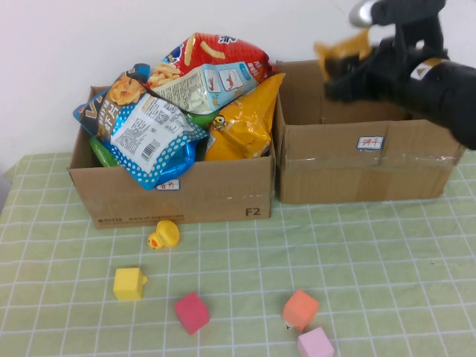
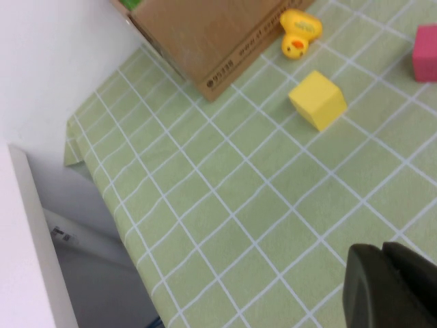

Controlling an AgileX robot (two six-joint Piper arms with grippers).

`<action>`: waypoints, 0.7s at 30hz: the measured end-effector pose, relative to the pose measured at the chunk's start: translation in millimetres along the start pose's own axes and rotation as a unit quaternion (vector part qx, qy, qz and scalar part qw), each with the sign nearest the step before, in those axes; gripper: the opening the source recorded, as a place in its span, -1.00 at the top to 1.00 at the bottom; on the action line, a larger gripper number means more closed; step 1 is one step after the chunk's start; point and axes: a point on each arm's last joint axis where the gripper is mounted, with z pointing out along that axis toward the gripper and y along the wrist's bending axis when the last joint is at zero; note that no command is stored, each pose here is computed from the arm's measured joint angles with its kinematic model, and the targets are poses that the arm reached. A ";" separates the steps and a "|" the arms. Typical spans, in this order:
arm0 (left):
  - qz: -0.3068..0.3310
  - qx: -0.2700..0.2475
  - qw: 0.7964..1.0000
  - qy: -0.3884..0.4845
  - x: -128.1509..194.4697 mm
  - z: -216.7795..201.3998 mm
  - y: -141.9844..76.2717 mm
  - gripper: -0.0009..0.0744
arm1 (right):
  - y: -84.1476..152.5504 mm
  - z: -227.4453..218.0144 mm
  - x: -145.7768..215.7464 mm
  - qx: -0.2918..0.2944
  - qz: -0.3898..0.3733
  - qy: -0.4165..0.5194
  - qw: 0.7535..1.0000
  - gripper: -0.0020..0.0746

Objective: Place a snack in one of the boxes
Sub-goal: Place the biscuit in the biscuit box

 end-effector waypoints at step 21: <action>-0.013 -0.004 1.000 -0.009 4.6 -0.5 -1.1 0.98 | -23.3 72.2 32.3 0.092 0.144 0.000 0.985 -0.55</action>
